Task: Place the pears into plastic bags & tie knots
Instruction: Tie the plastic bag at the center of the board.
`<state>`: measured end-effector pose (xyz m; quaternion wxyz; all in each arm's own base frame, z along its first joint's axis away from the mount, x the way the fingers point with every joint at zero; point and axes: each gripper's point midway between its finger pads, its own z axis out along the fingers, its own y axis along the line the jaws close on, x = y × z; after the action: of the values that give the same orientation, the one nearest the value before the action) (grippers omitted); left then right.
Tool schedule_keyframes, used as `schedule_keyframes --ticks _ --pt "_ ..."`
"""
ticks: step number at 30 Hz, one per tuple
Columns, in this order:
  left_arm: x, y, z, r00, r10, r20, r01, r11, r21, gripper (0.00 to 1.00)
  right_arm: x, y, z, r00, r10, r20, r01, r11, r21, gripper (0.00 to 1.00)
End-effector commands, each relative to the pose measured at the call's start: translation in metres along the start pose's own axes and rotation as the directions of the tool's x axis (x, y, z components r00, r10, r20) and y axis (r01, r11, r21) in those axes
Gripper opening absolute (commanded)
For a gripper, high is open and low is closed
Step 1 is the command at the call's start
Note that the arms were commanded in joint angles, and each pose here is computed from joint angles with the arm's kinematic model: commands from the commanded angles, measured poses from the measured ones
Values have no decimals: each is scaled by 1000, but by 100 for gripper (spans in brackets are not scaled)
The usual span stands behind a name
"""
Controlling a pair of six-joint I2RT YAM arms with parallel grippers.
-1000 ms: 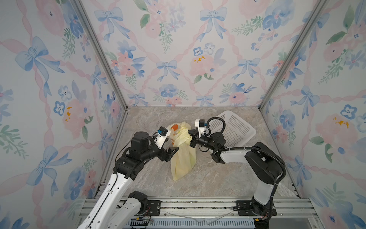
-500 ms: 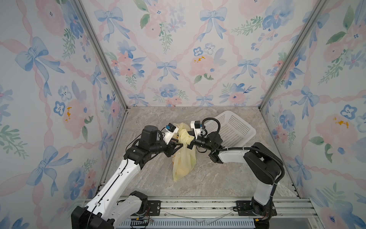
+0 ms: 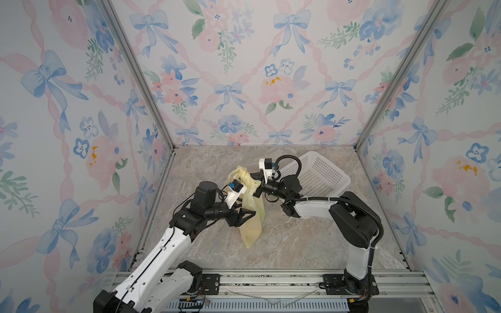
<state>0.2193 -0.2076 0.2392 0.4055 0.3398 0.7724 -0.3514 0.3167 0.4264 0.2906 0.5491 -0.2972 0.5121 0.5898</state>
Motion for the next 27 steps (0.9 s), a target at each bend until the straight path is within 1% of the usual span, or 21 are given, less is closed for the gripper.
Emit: schedule_keyframes --ticks 1,4,6,7,9,11,12,13,16,19,22,24,27 --pt "-31 12 -26 993 70 95 -56 988 -145 77 -30 21 -4 996 -40 76 46 996 -73 0" --pt "-46 16 -45 982 114 150 -78 971 -226 78 -34 21 -11 996 -50 77 55 997 -62 0" --pt "-49 22 -53 979 122 166 -73 959 -275 76 -36 23 -17 995 -59 77 63 996 -56 0" --pt "-50 26 -57 978 121 171 -65 951 -302 74 -36 23 -20 995 -62 74 66 996 -52 0" --pt "-52 34 -62 978 113 178 -45 937 -346 65 -37 27 -27 995 -68 67 72 996 -57 0" --pt "-54 41 -61 980 95 175 -26 934 -357 54 -37 35 -35 996 -72 50 76 994 -78 0" --pt "-54 42 -59 982 84 170 -20 938 -347 52 -35 38 -39 996 -74 40 78 993 -89 0" --pt "-56 40 -55 983 75 170 -17 948 -319 52 -32 42 -42 997 -79 25 82 991 -109 0" --pt "-60 20 -35 986 57 157 -36 990 -133 56 -18 55 -48 996 -81 -34 73 980 -185 0" --pt "-68 7 -25 987 49 152 -49 999 -6 66 -1 67 -50 993 -76 -96 48 963 -265 0" --pt "-80 -5 -22 984 58 166 -74 993 90 73 14 69 -47 988 -73 -136 31 957 -290 0" --pt "-87 -9 -19 984 59 167 -83 987 139 73 22 72 -44 986 -75 -151 26 952 -304 0" --pt "-87 -12 -10 988 47 145 -74 979 189 69 22 78 -39 985 -100 -139 51 946 -320 0"
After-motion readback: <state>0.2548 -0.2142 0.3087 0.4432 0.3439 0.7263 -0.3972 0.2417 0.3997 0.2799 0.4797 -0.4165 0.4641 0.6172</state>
